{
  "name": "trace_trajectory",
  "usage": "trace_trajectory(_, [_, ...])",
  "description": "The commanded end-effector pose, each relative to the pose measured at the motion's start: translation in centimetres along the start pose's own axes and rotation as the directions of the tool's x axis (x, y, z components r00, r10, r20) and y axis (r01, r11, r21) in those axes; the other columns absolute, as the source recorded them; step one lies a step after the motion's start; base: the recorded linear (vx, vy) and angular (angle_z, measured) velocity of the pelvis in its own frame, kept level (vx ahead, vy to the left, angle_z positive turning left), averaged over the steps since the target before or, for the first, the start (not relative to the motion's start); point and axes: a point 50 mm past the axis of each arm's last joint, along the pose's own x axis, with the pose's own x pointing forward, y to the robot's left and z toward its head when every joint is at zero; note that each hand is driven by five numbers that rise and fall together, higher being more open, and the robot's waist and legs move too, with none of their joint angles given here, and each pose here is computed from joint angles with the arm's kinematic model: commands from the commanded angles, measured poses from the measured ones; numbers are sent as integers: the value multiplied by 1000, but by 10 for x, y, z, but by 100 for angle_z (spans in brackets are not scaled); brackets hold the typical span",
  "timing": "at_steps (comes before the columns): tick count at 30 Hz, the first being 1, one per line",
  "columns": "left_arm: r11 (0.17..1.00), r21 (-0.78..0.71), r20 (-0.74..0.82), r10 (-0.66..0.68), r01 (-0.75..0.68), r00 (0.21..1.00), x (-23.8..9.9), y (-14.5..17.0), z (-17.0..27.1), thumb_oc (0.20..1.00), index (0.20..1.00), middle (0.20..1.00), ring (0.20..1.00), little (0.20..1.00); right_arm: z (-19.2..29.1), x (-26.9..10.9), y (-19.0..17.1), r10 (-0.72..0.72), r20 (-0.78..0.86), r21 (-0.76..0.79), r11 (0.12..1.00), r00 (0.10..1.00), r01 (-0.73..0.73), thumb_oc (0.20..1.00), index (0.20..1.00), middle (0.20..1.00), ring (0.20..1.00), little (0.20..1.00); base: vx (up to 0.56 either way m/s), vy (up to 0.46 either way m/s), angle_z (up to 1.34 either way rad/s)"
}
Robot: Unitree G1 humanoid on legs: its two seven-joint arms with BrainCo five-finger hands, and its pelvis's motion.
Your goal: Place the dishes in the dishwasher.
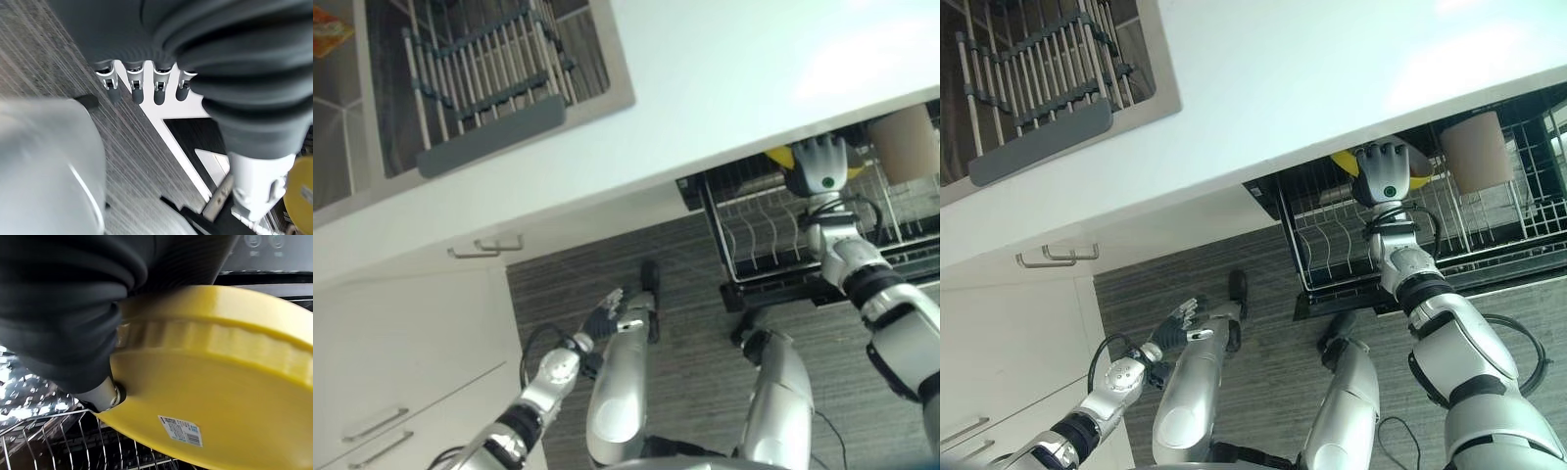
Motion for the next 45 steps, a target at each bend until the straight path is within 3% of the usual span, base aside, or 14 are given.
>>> trace_trajectory(1, [1000,1,131,-3,3,991,5,-5,21,1000,1000,1000,1000,1000,3,51,-46,-335,66,-28,941,940,338,200,200,200,200,200,-54,-22,-1])
trace_trajectory(11, [1000,9,206,-5,3,978,12,-12,37,1000,1000,1000,1000,1000,5,56,-48,-387,78,-61,918,919,392,200,200,200,200,200,-25,3,-2])
trace_trajectory(27, [999,30,205,-37,32,978,10,-16,36,1000,1000,1000,1000,1000,1,66,-40,-199,-31,-71,978,980,196,200,200,200,200,200,-3,2,-1])
trace_trajectory(28, [999,28,205,-36,31,978,10,-16,36,1000,1000,1000,1000,1000,1,65,-37,-177,-47,-53,983,983,175,1000,1000,1000,1000,1000,0,0,0])
trace_trajectory(45, [1000,3,215,-27,27,976,19,-21,44,1000,1000,1000,1000,1000,18,45,-8,95,-125,211,975,988,-67,1000,1000,1000,1000,1000,3,1,1])
